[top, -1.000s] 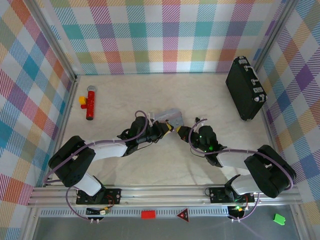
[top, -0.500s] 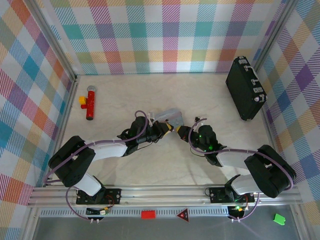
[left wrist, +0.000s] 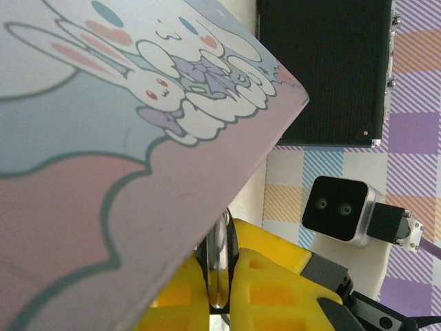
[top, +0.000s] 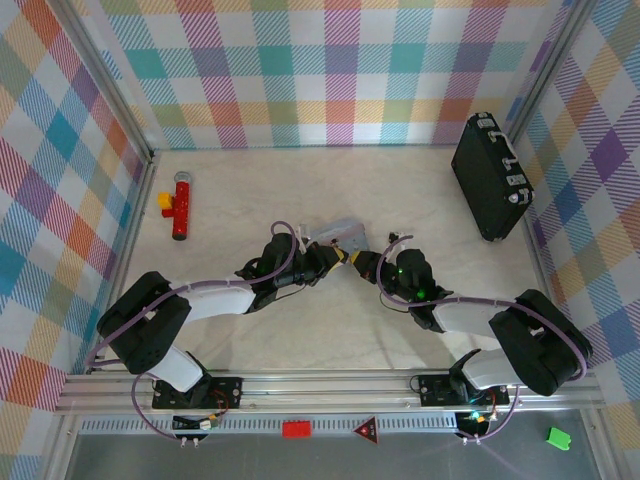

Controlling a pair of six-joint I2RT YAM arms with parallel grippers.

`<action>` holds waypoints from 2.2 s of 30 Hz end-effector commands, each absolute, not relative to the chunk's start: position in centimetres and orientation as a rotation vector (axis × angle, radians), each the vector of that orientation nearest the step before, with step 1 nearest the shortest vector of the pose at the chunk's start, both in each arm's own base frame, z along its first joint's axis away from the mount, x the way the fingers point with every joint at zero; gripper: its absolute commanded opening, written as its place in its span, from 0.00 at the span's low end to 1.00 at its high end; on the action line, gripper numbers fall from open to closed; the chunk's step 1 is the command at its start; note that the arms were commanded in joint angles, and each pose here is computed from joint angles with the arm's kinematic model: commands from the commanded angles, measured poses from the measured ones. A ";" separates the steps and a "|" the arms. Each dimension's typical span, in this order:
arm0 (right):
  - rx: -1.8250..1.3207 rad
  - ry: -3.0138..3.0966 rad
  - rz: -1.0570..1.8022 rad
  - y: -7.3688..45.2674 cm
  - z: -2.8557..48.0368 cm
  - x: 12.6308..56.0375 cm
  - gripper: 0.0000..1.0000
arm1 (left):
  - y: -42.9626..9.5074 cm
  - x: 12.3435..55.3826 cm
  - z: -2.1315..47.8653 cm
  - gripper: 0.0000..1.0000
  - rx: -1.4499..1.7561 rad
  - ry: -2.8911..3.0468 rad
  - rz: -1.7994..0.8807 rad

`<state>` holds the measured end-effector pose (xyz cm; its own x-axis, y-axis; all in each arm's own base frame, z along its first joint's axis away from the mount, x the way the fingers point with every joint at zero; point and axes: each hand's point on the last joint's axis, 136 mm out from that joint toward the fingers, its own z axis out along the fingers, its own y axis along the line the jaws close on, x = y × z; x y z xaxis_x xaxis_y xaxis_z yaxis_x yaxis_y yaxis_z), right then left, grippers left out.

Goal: Unlock a padlock with a key

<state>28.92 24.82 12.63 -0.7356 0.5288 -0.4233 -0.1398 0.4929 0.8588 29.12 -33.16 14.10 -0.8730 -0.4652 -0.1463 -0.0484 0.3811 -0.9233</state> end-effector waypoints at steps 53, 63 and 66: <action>-0.936 1.681 0.331 31.3 11.4 24.4 0.63 | -25.9 28.5 11.2 0.00 -0.351 2.562 -1.169; -0.910 1.664 0.262 32.1 10.2 25.3 0.56 | -26.0 28.3 11.0 0.00 -0.368 2.566 -1.194; -0.915 1.663 0.259 32.6 10.0 25.6 0.55 | -26.0 28.2 11.0 0.00 -0.371 2.563 -1.202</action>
<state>24.80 31.22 7.82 -0.0850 -0.4800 -0.8731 -0.7039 0.6491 -0.2883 28.10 -25.79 9.43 -0.9291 -0.3436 -0.1368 -0.1359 0.6612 -0.7378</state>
